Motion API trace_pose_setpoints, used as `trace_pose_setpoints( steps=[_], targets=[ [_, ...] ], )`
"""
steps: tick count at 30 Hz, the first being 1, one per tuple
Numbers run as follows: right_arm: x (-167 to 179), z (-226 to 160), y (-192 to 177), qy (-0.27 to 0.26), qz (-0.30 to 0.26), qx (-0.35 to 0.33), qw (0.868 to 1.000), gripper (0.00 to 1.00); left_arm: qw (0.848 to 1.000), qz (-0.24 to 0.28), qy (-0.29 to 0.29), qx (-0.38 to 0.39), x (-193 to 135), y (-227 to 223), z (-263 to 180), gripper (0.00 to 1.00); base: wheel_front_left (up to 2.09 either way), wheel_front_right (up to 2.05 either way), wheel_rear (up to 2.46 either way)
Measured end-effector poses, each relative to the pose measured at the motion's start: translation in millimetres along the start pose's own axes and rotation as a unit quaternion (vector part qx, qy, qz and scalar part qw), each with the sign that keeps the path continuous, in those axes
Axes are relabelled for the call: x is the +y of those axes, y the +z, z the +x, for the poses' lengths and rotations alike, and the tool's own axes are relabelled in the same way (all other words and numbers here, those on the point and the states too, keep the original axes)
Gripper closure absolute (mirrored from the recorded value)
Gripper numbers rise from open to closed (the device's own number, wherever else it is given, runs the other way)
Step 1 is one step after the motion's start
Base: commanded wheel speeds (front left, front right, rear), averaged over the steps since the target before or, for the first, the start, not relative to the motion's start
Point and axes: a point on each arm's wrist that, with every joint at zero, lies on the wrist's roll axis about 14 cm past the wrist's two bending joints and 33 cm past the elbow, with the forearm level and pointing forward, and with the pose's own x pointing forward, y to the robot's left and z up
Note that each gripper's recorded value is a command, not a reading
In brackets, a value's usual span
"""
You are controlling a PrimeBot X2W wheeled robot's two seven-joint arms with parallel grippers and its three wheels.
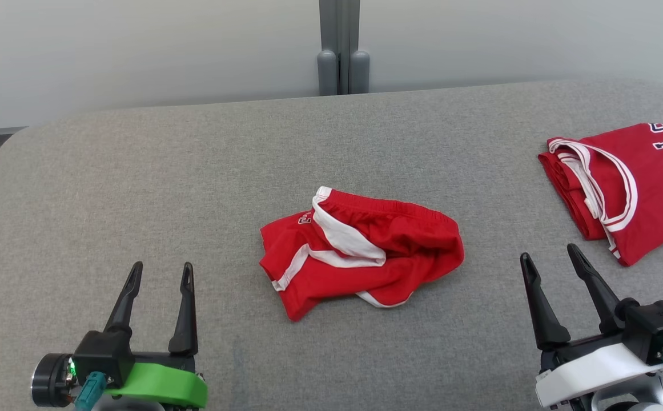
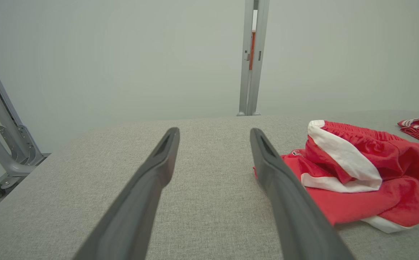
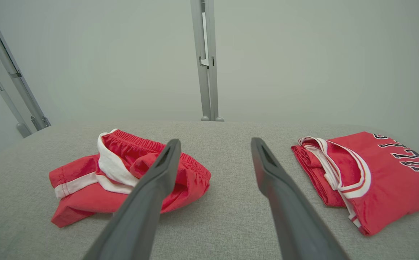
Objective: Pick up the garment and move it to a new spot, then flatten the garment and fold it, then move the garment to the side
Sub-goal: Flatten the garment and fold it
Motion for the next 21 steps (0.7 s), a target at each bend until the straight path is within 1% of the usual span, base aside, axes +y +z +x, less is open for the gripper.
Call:
trace_pose_setpoints(
  steps=[6, 9, 15, 21],
  targets=[
    [-1, 1, -2, 0.0, 0.001, 0.003, 1.0, 0.0, 1.0, 0.001, -0.001, 0.001, -1, 0, 0, 0.0, 0.0, 0.0, 0.0],
    [3, 6, -8, 0.013, -0.005, 0.016, 1.0, 0.0, 1.0, 0.002, -0.002, 0.002, 0, -1, 3, 0.0, 0.0, 0.0, 0.0],
    [28, 36, -26, 0.078, -0.018, 0.048, 0.996, 0.0, 1.0, 0.005, -0.014, -0.018, -4, 9, 25, 0.0, 0.0, 0.0, 0.0],
    [55, 74, -59, 0.147, -0.029, 0.093, 0.984, 0.0, 1.0, 0.001, -0.014, -0.017, -2, 3, 43, 0.0, 0.0, 0.0, 0.0]
  ],
)
